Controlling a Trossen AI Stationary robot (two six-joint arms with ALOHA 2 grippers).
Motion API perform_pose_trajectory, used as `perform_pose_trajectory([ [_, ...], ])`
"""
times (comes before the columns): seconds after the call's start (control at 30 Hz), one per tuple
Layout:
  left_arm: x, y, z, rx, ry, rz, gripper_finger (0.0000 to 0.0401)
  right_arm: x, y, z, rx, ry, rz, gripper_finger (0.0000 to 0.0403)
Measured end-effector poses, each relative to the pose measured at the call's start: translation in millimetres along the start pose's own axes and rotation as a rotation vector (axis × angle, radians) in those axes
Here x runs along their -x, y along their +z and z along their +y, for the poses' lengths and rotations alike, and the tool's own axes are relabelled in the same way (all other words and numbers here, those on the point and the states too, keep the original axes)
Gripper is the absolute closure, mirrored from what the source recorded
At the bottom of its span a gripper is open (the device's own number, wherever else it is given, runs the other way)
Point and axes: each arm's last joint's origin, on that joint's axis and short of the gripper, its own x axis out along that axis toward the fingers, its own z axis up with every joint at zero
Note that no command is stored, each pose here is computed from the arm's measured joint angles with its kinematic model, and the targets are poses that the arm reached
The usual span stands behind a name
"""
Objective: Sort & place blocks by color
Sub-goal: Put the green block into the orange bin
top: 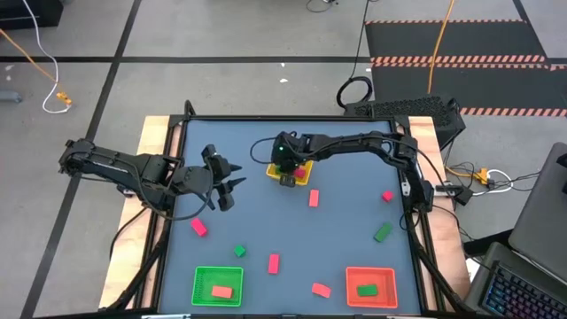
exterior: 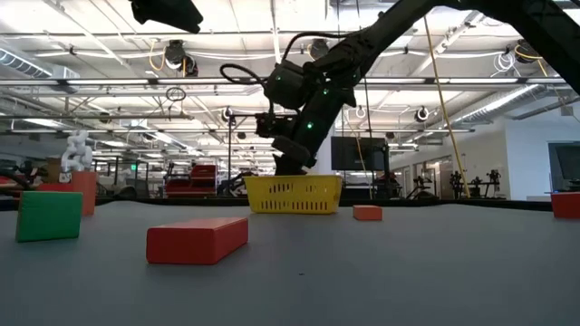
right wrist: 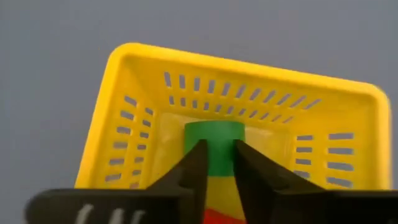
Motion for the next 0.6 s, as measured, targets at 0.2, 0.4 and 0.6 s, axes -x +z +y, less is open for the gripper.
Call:
perform_pose_trajectory([
  [0.2, 0, 0, 1, 0.014, 0.027, -0.01, 0.0242, 31, 0, -5, 0.027, 0.0, 0.028, 0.0401],
  [0.4, 0, 1, 1, 0.016, 0.03, -0.013, 0.0242, 59, 1, -5, 0.006, 0.001, 0.033, 0.0402],
  [0.6, 0, 1, 1, 0.03, 0.029, -0.016, 0.0242, 62, 9, -5, -0.045, 0.042, -0.057, 0.0386],
])
